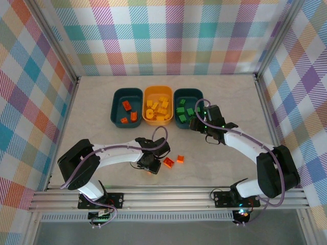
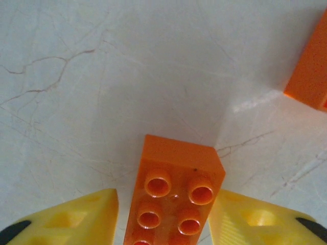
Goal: Sort the legos into containers by color
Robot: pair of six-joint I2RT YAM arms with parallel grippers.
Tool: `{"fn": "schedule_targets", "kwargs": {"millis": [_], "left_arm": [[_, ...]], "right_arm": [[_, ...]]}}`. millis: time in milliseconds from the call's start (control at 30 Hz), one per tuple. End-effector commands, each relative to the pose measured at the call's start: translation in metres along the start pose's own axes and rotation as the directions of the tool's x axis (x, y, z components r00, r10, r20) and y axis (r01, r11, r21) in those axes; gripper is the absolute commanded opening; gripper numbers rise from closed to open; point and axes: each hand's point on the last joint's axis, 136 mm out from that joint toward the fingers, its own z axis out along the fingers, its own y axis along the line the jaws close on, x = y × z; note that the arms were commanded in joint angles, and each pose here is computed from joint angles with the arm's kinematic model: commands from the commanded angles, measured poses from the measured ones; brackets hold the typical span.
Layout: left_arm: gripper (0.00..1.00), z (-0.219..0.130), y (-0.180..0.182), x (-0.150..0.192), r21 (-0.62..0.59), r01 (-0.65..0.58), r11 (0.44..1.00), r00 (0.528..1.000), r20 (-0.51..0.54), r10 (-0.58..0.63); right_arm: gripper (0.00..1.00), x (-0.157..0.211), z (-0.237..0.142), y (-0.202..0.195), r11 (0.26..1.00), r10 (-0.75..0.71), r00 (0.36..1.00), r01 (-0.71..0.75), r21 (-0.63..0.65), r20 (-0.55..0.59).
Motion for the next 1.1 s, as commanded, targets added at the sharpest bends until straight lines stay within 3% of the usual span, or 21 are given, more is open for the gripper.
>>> {"fn": "schedule_targets", "kwargs": {"millis": [0,333,500,567,733,900,1067], "left_arm": [[0.40,-0.001,0.002,-0.009,-0.044,0.003,0.999,0.999,0.033,-0.001],[0.28,-0.061,0.023,-0.056,-0.111,0.058,0.992,0.977,0.209,-0.033],[0.27,-0.098,0.070,-0.107,-0.014,0.263,0.965,0.913,0.328,-0.244],[0.27,-0.106,0.096,-0.126,0.078,0.377,0.923,0.858,0.347,-0.379],[0.30,-0.114,0.165,-0.170,0.277,0.602,0.749,0.678,0.318,-0.663],[0.32,-0.091,0.209,-0.209,0.244,0.684,0.688,0.645,0.239,-0.726],[0.32,-0.063,0.227,-0.231,0.262,0.740,0.620,0.595,0.176,-0.785]], "right_arm": [[0.66,0.004,0.002,0.006,1.000,-0.004,1.000,0.003,-0.029,-0.014],[0.65,0.003,-0.002,0.015,0.997,-0.005,1.000,0.003,-0.078,-0.019],[0.65,0.002,-0.007,0.024,0.993,0.002,1.000,-0.004,-0.120,-0.021],[0.65,0.003,-0.010,0.028,0.990,0.004,1.000,-0.008,-0.140,-0.029],[0.65,0.008,-0.018,0.032,0.986,-0.001,0.999,-0.006,-0.169,-0.040],[0.65,0.010,-0.027,0.038,0.981,-0.011,0.999,0.001,-0.193,-0.050],[0.65,0.017,-0.035,0.046,0.974,-0.030,0.997,0.013,-0.225,-0.072]]}}
